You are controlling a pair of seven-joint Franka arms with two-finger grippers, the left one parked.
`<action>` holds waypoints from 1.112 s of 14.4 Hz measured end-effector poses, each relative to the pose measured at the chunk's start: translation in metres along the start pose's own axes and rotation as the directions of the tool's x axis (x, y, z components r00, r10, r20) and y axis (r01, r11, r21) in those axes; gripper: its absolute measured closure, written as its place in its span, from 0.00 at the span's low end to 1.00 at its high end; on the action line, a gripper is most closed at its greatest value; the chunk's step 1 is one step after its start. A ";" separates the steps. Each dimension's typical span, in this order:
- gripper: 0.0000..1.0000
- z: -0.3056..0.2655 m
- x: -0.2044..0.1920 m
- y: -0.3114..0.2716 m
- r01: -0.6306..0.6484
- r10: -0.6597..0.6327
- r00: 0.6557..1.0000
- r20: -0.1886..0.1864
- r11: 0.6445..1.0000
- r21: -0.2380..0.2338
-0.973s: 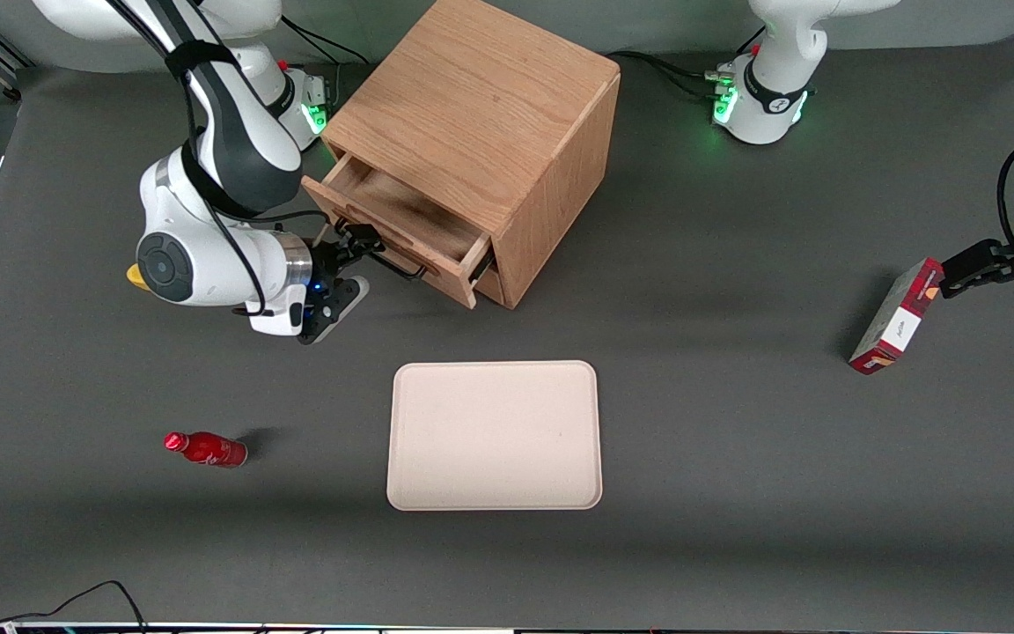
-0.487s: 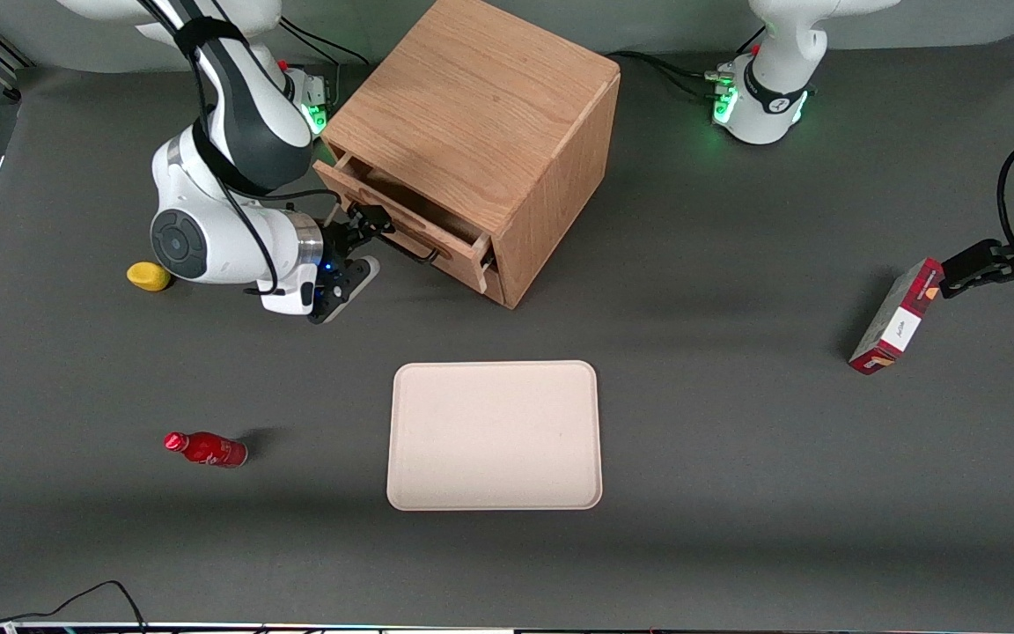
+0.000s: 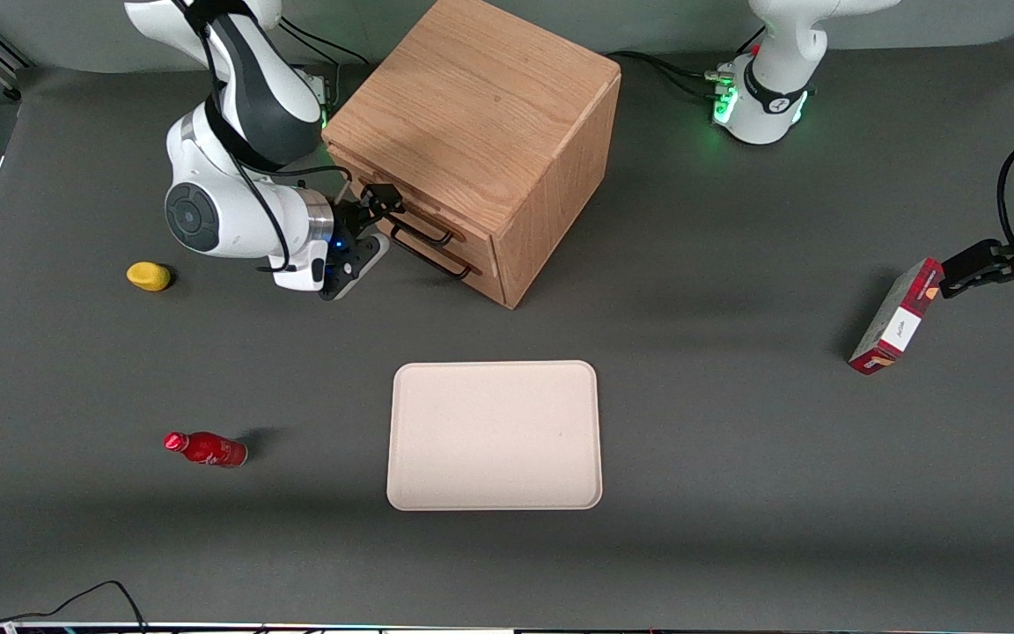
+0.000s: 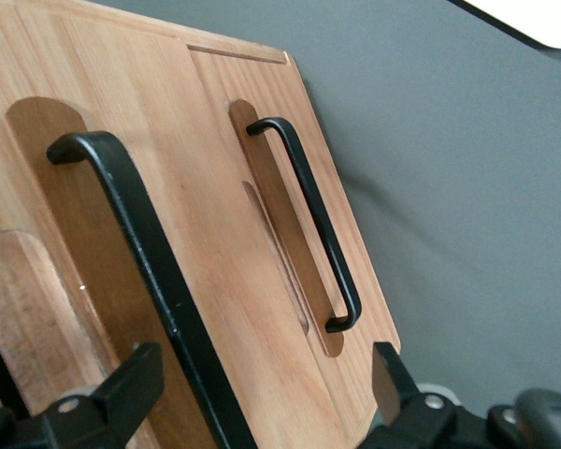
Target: Close top drawer
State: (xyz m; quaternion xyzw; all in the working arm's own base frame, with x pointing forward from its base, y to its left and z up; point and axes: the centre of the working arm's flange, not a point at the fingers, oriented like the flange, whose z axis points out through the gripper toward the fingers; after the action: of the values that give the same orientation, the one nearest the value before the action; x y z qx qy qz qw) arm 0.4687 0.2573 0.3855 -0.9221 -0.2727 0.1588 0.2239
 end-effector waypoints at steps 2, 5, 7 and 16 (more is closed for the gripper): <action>0.00 -0.001 -0.001 -0.001 0.000 0.000 1.000 -0.004 1.000 -0.001; 0.00 -0.015 0.003 -0.007 0.019 -0.020 0.999 -0.028 1.000 -0.022; 0.00 -0.045 0.006 -0.021 0.063 -0.066 0.997 -0.037 0.995 -0.075; 0.00 -0.252 -0.093 -0.134 -0.297 0.201 0.937 -0.285 0.889 -0.348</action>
State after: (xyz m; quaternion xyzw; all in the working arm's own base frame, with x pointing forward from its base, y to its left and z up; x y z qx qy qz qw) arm 0.4412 0.2223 0.6821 -0.9877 -0.1480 0.0165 0.0471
